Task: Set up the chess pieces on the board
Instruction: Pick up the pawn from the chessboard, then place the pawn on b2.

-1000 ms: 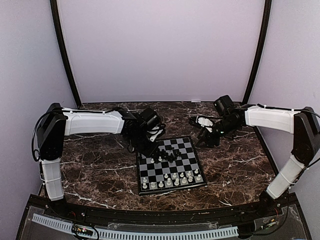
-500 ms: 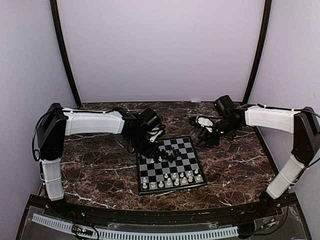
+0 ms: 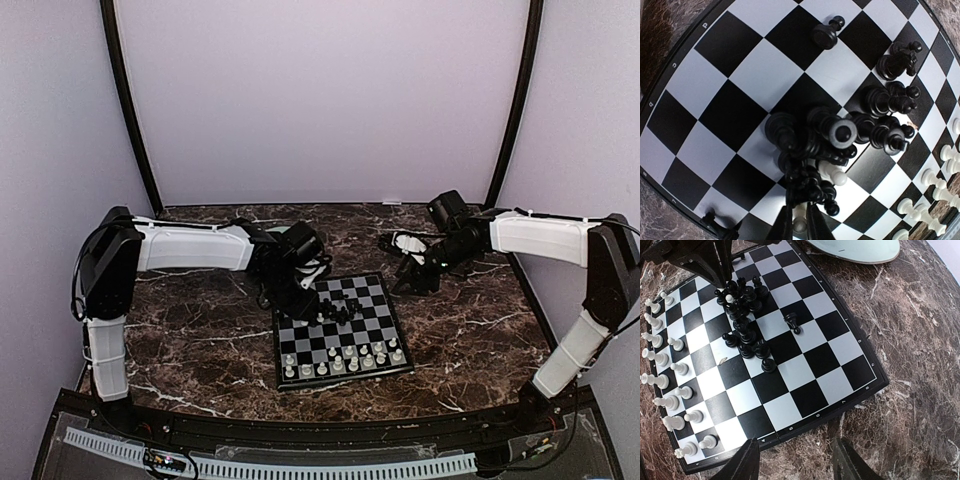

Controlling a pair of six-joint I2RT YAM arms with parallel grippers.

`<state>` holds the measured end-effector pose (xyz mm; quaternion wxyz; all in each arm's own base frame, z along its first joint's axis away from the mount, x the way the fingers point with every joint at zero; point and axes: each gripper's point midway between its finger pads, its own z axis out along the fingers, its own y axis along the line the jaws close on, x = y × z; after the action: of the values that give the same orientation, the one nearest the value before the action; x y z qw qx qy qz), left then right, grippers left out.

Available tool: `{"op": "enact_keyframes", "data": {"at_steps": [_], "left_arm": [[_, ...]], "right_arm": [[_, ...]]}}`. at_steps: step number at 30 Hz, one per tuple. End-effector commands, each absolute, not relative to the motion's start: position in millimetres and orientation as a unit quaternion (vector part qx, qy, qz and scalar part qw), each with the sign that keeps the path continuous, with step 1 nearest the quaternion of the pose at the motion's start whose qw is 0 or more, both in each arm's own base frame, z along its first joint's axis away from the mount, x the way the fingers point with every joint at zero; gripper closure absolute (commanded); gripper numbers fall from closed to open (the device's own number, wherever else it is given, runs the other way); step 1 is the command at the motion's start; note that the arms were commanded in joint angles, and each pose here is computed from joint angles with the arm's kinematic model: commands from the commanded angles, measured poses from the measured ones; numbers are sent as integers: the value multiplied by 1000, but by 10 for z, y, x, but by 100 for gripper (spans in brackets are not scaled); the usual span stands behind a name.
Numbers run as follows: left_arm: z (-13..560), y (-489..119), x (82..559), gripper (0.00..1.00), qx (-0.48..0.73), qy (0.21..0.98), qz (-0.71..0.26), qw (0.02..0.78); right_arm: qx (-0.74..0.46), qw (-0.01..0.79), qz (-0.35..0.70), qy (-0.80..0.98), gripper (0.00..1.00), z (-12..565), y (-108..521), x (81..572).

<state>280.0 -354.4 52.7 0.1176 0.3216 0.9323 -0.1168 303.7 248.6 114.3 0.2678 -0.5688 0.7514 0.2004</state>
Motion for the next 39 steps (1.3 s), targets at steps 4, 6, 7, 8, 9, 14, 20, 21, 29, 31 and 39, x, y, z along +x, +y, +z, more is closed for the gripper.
{"op": "enact_keyframes", "data": {"at_steps": [4, 6, 7, 8, 9, 14, 20, 21, 29, 31, 39], "left_arm": [[604, -3463, 2737, 94, 319, 935, -114, 104], [685, -3426, 2725, 94, 318, 935, -112, 110], [741, -3403, 2714, 94, 317, 935, -112, 114], [774, -3395, 2708, 94, 318, 934, -113, 116], [827, -3385, 2690, 94, 318, 933, -117, 119], [935, -3345, 2629, 95, 320, 931, -127, 124], [925, -3353, 2587, 95, 324, 928, -133, 125], [908, -3353, 2565, 95, 326, 928, -133, 123], [885, -3473, 2383, 95, 369, 912, -117, 133], [893, -3512, 2334, 95, 376, 909, -119, 133], [861, -3593, 2157, 95, 401, 899, -118, 128]], "right_arm": [[-574, 268, 202, 747, 48, 1146, 2515, 3012], [-574, 268, 201, 747, 48, 1143, 2513, 3013], [-574, 266, 202, 747, 48, 1135, 2514, 3012], [-574, 267, 202, 747, 48, 1138, 2516, 3015], [-574, 267, 202, 747, 48, 1137, 2517, 3015], [-575, 265, 202, 747, 48, 1130, 2521, 3013], [-577, 265, 202, 746, 48, 1129, 2526, 3003], [-578, 266, 200, 746, 48, 1128, 2523, 3006], [-574, 268, 193, 750, 48, 1141, 2509, 3036], [-573, 268, 190, 751, 48, 1143, 2504, 3044], [-573, 271, 177, 753, 48, 1136, 2463, 3058]]}}
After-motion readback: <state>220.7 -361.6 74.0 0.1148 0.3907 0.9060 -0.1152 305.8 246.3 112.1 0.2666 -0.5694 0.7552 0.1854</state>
